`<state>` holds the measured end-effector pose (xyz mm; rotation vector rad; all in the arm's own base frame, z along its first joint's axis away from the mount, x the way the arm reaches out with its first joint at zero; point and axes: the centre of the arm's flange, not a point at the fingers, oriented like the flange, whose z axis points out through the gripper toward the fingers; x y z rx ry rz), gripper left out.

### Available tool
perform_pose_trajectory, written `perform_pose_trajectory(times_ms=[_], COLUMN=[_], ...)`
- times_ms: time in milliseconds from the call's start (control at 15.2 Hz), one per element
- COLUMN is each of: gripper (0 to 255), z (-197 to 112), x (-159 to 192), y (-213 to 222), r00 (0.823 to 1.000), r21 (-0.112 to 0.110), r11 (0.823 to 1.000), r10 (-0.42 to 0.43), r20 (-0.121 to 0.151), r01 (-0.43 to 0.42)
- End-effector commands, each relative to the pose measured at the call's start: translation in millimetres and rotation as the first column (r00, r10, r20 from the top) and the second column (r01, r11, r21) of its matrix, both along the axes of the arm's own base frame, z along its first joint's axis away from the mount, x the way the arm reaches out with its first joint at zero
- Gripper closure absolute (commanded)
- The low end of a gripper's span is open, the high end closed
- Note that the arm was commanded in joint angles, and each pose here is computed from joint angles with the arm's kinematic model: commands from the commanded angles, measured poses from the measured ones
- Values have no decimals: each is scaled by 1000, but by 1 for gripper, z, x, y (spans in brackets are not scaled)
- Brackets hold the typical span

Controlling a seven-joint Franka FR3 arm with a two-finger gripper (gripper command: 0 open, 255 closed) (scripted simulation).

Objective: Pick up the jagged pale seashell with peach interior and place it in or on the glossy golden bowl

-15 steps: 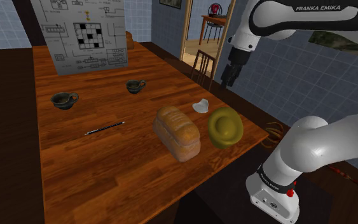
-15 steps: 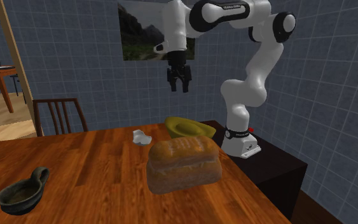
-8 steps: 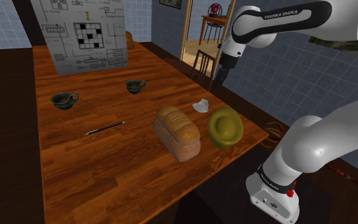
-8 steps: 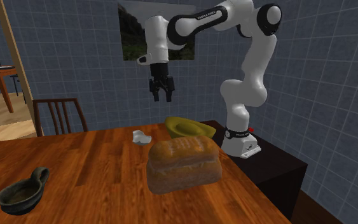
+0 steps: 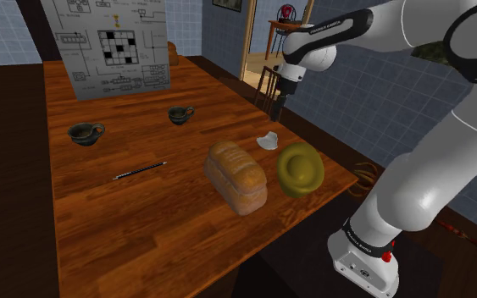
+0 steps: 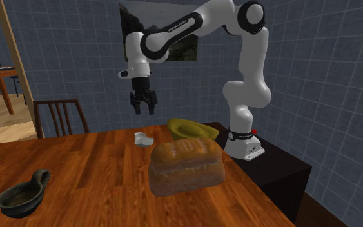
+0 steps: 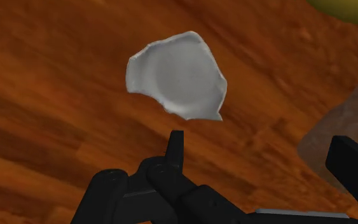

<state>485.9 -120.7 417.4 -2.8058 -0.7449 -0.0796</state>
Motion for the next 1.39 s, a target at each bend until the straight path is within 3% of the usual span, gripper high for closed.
perform_pose_trajectory(times_ms=[0,396,858,1320], gripper=[0,0,0,0], z=[-16,-52,-91,-91], x=[21,82,82,82], y=[-9,-23,-11,-11], r00=[999,984,984,984], r21=[11,37,37,37], r11=[999,984,984,984], r10=[50,173,173,173], r20=[12,44,44,44], r01=[-50,-174,-174,-174])
